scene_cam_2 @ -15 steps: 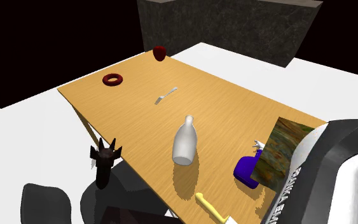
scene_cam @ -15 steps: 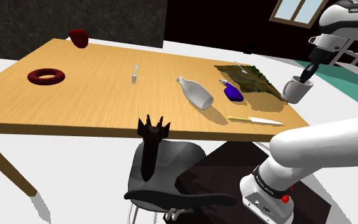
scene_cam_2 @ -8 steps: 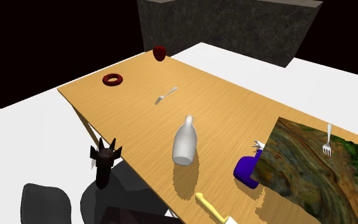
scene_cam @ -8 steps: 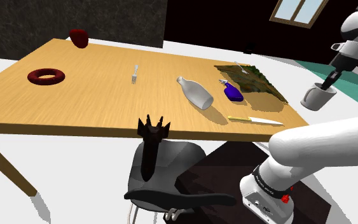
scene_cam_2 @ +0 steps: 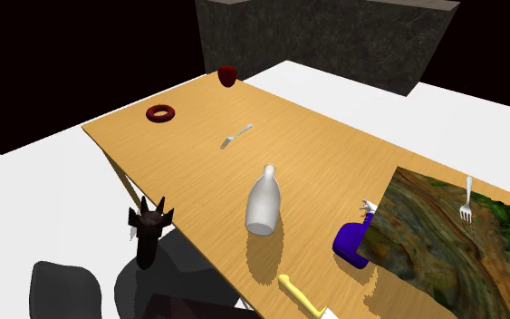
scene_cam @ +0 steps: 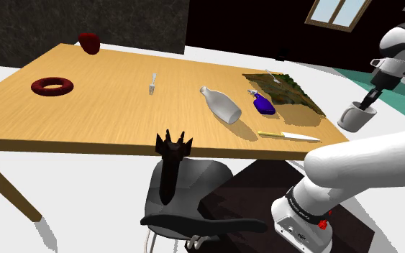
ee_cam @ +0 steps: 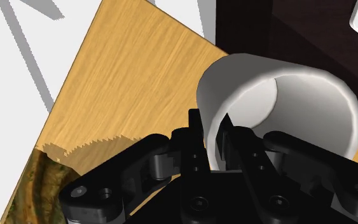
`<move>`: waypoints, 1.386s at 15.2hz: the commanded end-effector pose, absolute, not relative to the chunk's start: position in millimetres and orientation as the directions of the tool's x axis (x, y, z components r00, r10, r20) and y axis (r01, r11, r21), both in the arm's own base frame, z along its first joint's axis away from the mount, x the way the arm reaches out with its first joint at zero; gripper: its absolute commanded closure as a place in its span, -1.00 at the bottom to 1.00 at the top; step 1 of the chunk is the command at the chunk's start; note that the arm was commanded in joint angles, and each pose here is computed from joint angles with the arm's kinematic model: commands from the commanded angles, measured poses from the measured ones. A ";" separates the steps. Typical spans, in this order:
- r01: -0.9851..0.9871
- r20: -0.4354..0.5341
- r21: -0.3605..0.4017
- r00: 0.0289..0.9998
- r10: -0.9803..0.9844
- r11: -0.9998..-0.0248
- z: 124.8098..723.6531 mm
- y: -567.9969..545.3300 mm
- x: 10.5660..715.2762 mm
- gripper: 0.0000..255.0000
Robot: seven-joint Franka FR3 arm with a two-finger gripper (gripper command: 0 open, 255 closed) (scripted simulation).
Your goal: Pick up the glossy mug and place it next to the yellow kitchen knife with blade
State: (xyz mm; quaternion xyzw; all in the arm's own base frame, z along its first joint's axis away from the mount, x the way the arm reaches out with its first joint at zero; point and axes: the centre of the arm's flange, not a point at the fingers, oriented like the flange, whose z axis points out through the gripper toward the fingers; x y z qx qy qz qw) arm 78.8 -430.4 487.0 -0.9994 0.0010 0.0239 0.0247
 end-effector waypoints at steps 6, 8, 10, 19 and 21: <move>-0.003 -0.047 -0.049 0.999 -0.001 -0.999 450.5 -429.7 77.8 1.00; -0.003 -0.047 -0.049 0.999 -0.001 -0.999 439.9 -429.7 77.8 1.00; -0.003 -0.047 -0.049 0.999 -0.001 -0.999 429.3 -429.7 77.8 1.00; -0.003 -0.047 -0.049 0.999 -0.001 -0.999 381.8 -429.7 77.8 1.00; -0.003 -0.047 -0.049 0.999 -0.001 -0.999 371.3 -429.7 77.8 1.00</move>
